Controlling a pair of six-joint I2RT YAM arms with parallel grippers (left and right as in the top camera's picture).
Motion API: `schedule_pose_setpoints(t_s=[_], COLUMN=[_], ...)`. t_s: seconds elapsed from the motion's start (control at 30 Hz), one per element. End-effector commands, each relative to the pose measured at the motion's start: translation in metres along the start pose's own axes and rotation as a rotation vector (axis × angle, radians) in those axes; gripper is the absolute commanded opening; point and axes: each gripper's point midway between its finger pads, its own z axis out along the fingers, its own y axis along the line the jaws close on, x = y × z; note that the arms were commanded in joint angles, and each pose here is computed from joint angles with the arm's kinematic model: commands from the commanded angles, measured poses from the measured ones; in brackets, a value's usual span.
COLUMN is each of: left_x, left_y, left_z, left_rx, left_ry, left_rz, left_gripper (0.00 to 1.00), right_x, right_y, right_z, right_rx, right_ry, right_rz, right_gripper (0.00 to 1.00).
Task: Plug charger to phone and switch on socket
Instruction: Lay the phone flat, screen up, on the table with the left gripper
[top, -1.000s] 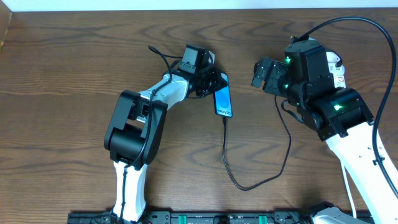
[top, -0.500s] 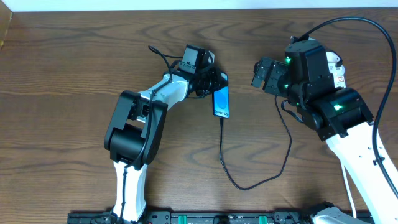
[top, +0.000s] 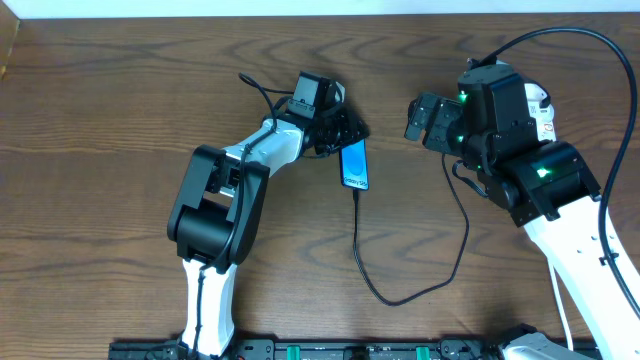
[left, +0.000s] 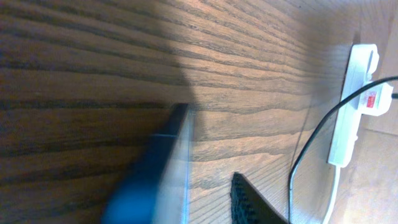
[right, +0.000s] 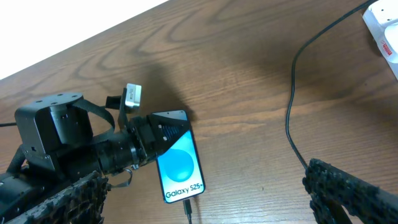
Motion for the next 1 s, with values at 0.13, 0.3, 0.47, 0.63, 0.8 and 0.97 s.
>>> schedule_pose_setpoints(t_s=[0.13, 0.3, 0.47, 0.63, 0.8, 0.97], left_x=[-0.004, -0.004, -0.005, -0.003, -0.001, 0.004], left_y=[-0.005, -0.005, 0.002, 0.018, 0.033, 0.042], left_z=[-0.002, -0.002, -0.002, -0.003, -0.005, -0.006], left_rx=[0.010, 0.010, -0.025, -0.102, -0.174, -0.220], left_ry=[-0.004, -0.004, -0.015, -0.023, -0.027, -0.016], left_rz=[0.003, 0.003, -0.007, -0.028, -0.039, -0.034], left_gripper=[0.52, 0.65, 0.70, 0.77, 0.82, 0.88], right_x=[-0.004, -0.004, -0.005, -0.005, -0.005, -0.005], right_y=[-0.003, -0.003, -0.003, -0.003, -0.003, -0.003], right_z=[-0.004, -0.004, -0.004, -0.004, -0.004, -0.004], right_rx=[0.013, 0.013, 0.012, 0.011, 0.011, 0.011], right_ry=[-0.020, -0.020, -0.021, -0.023, -0.023, -0.023], right_rz=[-0.011, -0.011, -0.011, -0.010, -0.010, -0.010], right_gripper=[0.99, 0.99, 0.99, 0.99, 0.99, 0.99])
